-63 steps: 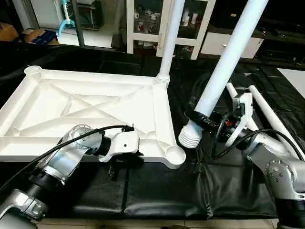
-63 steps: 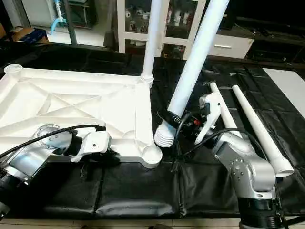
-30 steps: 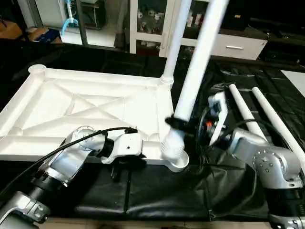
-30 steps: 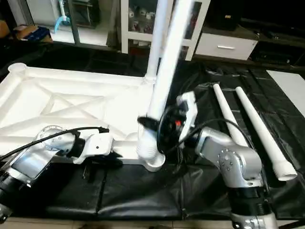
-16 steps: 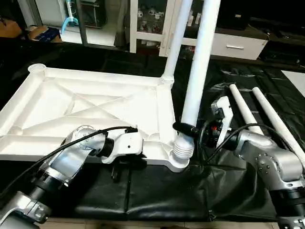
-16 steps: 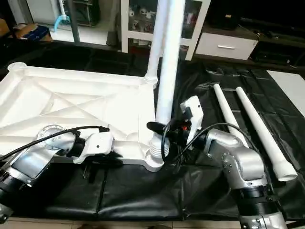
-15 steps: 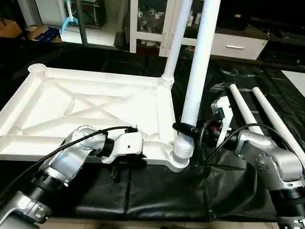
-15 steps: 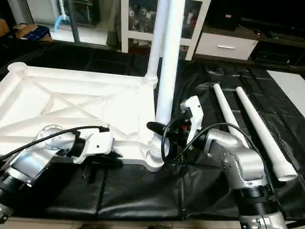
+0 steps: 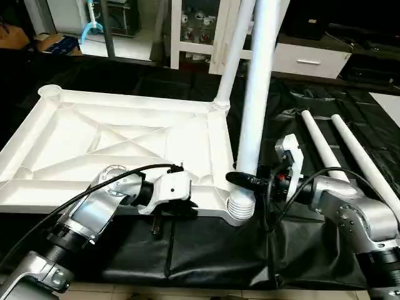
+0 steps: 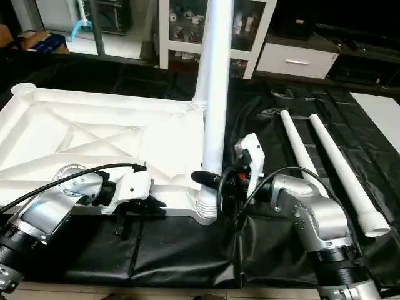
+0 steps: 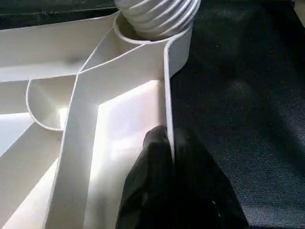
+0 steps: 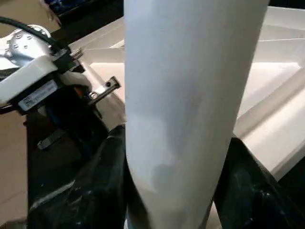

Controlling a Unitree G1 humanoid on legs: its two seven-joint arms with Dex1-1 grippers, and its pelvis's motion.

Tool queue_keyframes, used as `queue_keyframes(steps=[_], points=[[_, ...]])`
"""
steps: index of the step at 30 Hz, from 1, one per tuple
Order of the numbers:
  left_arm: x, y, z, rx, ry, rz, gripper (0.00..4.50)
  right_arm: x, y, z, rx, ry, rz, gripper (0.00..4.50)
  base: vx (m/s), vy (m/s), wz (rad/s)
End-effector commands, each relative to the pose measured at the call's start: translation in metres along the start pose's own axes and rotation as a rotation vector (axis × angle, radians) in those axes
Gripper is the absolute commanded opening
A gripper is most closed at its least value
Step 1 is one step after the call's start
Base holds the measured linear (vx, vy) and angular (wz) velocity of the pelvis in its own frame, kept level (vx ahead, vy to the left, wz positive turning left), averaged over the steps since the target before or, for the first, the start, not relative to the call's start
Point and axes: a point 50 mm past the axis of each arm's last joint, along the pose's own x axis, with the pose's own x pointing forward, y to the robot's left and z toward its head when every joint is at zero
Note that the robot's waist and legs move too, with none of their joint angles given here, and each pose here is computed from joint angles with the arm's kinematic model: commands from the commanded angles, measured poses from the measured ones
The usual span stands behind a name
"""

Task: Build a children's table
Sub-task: Insert table leg to table base

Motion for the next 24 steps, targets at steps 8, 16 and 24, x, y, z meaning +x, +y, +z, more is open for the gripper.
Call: queue_keyframes(steps=[8, 16, 24], points=[[0.008, -0.007, -0.004, -0.028, -0.033, -0.025, 0.05, 0.0, -0.008, -0.013, -0.021, 0.033, -0.064, 1.84, 0.0, 0.0, 0.0], [0.009, -0.007, -0.004, -0.023, -0.029, -0.027, 0.05, 0.019, -0.005, -0.026, -0.08, 0.101, -0.047, 1.84, 0.0, 0.0, 0.0], [0.009, -0.008, -0.004, -0.022, -0.028, -0.026, 0.05, 0.018, 0.001, -0.033, -0.149, 0.14, -0.008, 1.84, 0.0, 0.0, 0.0]])
